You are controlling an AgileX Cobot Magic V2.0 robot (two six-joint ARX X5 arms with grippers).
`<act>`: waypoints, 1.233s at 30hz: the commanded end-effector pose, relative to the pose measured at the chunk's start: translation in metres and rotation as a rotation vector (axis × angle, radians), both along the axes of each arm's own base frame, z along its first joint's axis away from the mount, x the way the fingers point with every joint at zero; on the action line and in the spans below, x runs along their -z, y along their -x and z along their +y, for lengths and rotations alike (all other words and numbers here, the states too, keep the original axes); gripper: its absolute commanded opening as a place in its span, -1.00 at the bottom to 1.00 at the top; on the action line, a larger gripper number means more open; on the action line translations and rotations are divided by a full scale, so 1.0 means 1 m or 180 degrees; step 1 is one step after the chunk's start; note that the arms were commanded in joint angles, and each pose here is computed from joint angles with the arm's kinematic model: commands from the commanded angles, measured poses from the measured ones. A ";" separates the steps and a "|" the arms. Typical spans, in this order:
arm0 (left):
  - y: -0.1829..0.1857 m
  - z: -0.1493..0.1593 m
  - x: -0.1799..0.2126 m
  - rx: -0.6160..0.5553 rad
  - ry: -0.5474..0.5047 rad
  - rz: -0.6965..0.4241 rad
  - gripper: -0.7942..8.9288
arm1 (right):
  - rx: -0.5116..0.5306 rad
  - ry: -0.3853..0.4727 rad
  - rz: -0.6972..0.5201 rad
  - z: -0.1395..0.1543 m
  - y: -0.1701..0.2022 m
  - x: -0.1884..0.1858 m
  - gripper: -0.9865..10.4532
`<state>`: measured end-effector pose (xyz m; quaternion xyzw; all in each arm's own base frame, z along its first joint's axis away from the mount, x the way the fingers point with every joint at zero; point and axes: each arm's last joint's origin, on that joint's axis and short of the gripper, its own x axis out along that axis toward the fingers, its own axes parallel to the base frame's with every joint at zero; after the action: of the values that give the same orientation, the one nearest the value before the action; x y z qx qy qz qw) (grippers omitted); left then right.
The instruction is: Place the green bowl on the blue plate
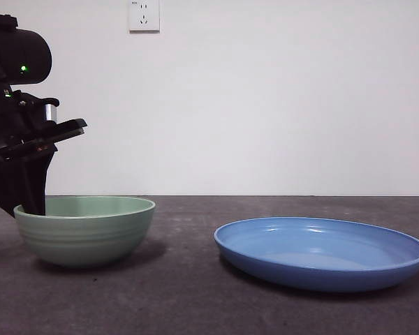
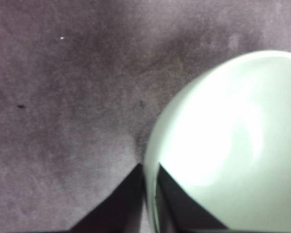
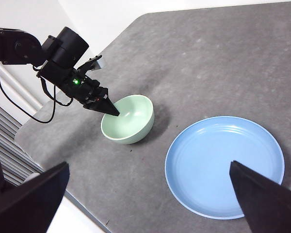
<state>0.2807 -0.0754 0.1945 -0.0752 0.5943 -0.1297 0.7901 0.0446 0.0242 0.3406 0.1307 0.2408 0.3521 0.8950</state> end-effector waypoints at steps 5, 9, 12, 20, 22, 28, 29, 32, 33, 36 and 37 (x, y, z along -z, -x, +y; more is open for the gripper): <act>-0.006 -0.003 -0.006 0.0012 0.0004 -0.0046 -0.82 | -0.0017 0.0008 -0.0098 0.000 0.001 -0.005 0.26; -0.008 -0.009 -0.017 -0.0021 0.0029 -0.0021 -0.82 | -0.0017 0.0007 -0.0102 0.000 0.001 -0.005 0.26; -0.010 -0.018 -0.033 0.0032 0.0039 -0.0055 -0.82 | -0.0017 0.0007 -0.0102 0.000 0.001 -0.005 0.26; -0.012 -0.065 -0.091 0.0376 0.0078 -0.0356 -0.82 | -0.0018 0.0007 -0.0102 0.000 0.001 -0.005 0.26; -0.014 -0.080 -0.099 0.0472 0.0102 -0.0437 -0.82 | -0.0019 0.0006 -0.0101 0.000 0.001 -0.005 0.26; -0.025 -0.132 -0.098 0.0818 0.0097 -0.0357 -0.82 | -0.0019 0.0005 -0.0100 0.000 0.001 -0.005 0.26; -0.027 -0.142 -0.095 0.0887 0.0084 -0.0331 -0.82 | -0.0018 0.0007 -0.0101 0.000 0.001 -0.005 0.26; -0.032 -0.171 -0.082 0.1086 0.0022 -0.0222 -0.82 | -0.0018 0.0006 -0.0103 0.000 0.001 -0.005 0.26; -0.032 -0.179 -0.078 0.1157 -0.0004 -0.0193 -0.82 | -0.0018 0.0006 -0.0103 0.000 0.001 -0.005 0.26; -0.035 -0.204 -0.064 0.1355 -0.0067 -0.0116 -0.82 | -0.0018 0.0006 -0.0103 0.000 0.001 -0.005 0.26; -0.036 -0.211 -0.060 0.1420 -0.0087 -0.0102 -0.82 | -0.0020 0.0006 -0.0103 0.000 0.001 -0.005 0.26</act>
<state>0.3139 -0.2784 0.2543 0.0596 0.5937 -0.2827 0.7510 0.0447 0.0242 0.3409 0.1303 0.2390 0.3525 0.8953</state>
